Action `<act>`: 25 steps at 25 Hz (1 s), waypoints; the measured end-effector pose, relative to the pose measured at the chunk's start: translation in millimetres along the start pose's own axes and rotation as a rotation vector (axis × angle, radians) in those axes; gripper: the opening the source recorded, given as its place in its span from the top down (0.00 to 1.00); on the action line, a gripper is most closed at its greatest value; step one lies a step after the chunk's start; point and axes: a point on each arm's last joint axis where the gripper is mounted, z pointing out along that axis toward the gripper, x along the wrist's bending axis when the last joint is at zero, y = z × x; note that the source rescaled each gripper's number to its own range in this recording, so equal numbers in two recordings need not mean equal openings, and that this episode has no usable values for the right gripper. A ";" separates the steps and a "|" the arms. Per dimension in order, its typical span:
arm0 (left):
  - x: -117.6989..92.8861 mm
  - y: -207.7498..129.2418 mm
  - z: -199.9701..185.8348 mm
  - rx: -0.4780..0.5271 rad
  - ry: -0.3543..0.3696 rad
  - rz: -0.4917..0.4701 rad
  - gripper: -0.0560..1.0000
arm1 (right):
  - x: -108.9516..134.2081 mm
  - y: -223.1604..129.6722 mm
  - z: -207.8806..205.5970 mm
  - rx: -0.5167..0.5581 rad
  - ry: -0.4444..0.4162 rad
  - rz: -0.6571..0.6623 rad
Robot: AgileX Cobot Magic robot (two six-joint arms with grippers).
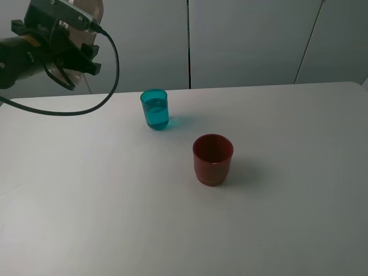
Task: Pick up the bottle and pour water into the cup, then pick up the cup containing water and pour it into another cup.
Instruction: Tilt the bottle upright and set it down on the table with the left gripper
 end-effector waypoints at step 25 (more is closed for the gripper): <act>-4.3 -43.8 -90.0 -0.208 0.105 -0.326 0.95 | 0.0 0.0 0.0 0.000 0.000 0.000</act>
